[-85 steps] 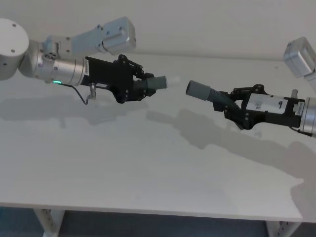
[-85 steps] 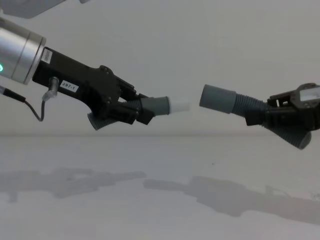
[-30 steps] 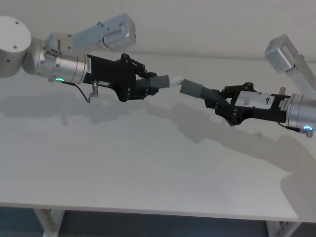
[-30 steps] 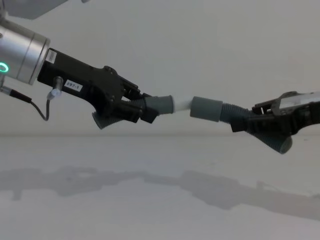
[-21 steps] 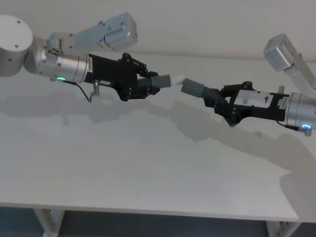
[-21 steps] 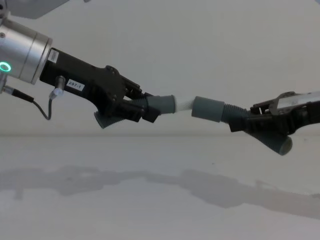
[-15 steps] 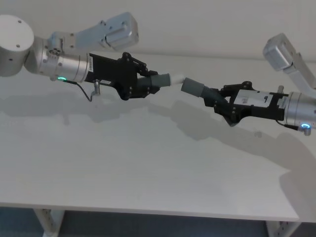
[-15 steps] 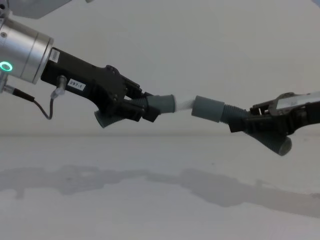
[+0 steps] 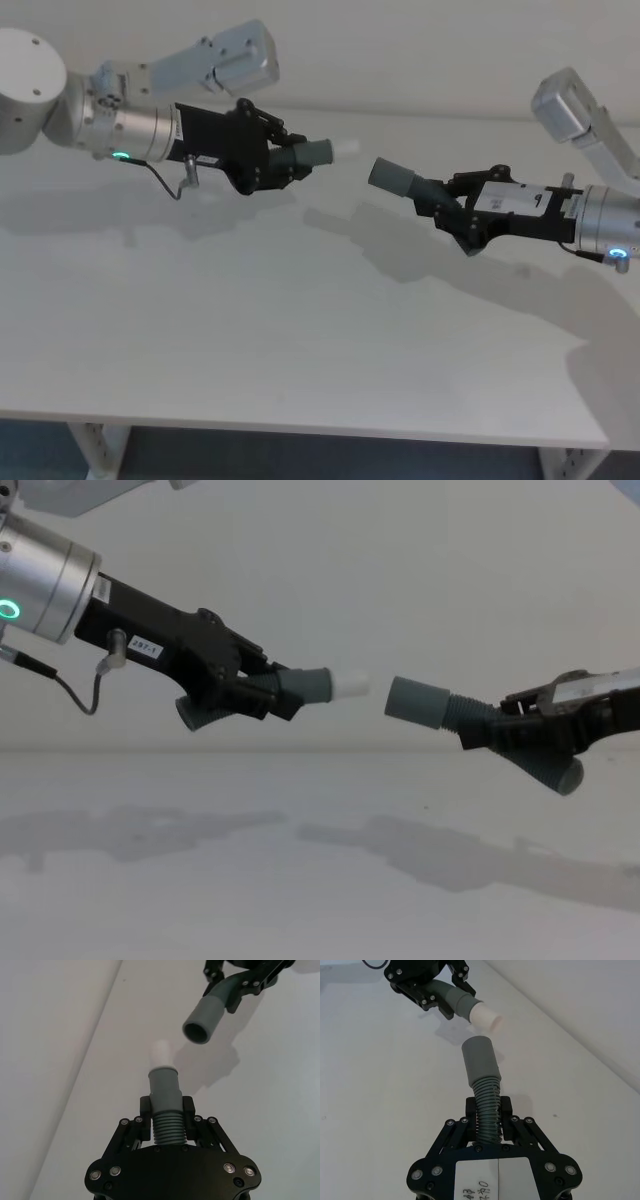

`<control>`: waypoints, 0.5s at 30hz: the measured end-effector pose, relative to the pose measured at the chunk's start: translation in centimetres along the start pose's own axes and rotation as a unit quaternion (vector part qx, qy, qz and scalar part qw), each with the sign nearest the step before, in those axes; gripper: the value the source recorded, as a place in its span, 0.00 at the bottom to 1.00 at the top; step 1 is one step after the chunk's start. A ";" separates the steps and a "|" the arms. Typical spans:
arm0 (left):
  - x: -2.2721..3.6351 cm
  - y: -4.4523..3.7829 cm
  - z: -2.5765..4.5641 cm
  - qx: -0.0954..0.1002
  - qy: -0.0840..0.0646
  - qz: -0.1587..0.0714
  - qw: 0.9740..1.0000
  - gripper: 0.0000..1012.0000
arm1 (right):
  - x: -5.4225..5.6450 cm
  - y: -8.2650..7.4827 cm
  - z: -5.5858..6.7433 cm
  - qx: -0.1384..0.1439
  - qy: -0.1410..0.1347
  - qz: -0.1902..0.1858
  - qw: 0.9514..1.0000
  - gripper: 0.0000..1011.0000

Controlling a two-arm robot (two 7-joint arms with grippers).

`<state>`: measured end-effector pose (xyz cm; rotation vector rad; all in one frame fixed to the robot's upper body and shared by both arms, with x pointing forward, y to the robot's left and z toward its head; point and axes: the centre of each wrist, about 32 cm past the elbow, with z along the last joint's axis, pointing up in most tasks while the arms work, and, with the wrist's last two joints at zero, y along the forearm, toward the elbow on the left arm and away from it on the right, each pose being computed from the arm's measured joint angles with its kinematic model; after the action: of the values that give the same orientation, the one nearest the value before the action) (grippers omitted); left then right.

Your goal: Use both hands to pick up one end of the pipe from the table, align the ends, and insert them.

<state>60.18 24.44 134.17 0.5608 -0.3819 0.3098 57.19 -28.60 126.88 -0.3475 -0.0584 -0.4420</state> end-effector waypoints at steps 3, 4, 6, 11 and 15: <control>-0.03 0.09 0.01 0.005 0.002 0.007 1.000 0.35 | 0.1 0.0 -0.1 0.000 0.001 0.001 1.000 0.27; -0.03 0.12 0.00 0.005 0.002 0.008 1.000 0.35 | 0.1 0.1 -0.1 0.000 0.001 0.001 1.000 0.27; -0.04 0.16 0.01 0.007 0.003 0.011 1.000 0.35 | 0.1 0.1 -0.1 0.000 0.001 0.001 1.000 0.27; -0.04 0.21 0.00 0.008 0.004 0.014 1.000 0.35 | 0.1 0.1 -0.1 0.000 0.001 0.001 1.000 0.27; -0.05 0.18 0.03 0.007 0.004 0.015 1.000 0.35 | 0.2 0.2 -0.2 0.000 0.001 0.001 1.000 0.27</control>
<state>60.07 24.56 134.25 0.5688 -0.3809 0.3433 57.40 -28.58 126.67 -0.3467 -0.0560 -0.4396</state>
